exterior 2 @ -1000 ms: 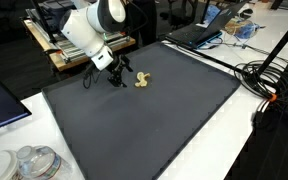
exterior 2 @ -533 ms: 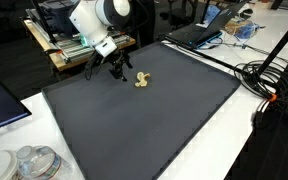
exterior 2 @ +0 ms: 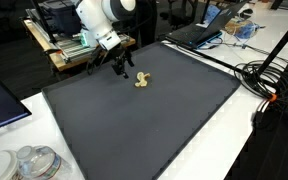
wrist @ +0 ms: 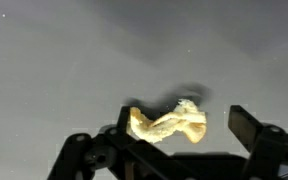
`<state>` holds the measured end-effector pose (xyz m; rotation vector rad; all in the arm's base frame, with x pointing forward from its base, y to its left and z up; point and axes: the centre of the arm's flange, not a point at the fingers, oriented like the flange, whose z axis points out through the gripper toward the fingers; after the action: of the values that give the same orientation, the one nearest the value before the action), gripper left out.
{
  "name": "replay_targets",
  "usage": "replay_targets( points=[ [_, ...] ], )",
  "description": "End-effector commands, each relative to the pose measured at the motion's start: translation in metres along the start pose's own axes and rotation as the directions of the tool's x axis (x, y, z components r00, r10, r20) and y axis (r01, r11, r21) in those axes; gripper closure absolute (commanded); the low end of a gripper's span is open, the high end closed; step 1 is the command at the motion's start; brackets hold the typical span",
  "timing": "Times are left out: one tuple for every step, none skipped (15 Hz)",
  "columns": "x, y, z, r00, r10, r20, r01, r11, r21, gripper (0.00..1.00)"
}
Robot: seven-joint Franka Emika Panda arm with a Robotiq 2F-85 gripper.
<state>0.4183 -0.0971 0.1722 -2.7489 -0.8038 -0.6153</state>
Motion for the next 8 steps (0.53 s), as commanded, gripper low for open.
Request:
replay_targets(
  points=[
    [0.000, 0.000, 0.000, 1.000, 0.000, 0.001, 0.000, 1.000, 0.000, 0.00],
    [0.005, -0.002, 0.000, 1.000, -0.021, 0.007, 0.021, 1.000, -0.009, 0.00],
    [0.012, -0.004, 0.000, 0.998, -0.067, 0.011, 0.067, 0.997, -0.024, 0.00],
    [0.017, -0.006, -0.001, 0.996, -0.090, 0.018, 0.090, 0.996, -0.019, 0.00],
    [0.024, -0.008, -0.001, 0.991, -0.131, 0.034, 0.132, 0.991, -0.022, 0.00],
    [0.029, -0.011, -0.001, 0.985, -0.167, 0.039, 0.168, 0.986, -0.019, 0.00],
    [0.035, -0.014, 0.000, 0.977, -0.205, 0.055, 0.207, 0.978, -0.031, 0.00],
    [0.041, -0.016, 0.000, 0.969, -0.238, 0.062, 0.240, 0.971, -0.022, 0.00]
  ],
)
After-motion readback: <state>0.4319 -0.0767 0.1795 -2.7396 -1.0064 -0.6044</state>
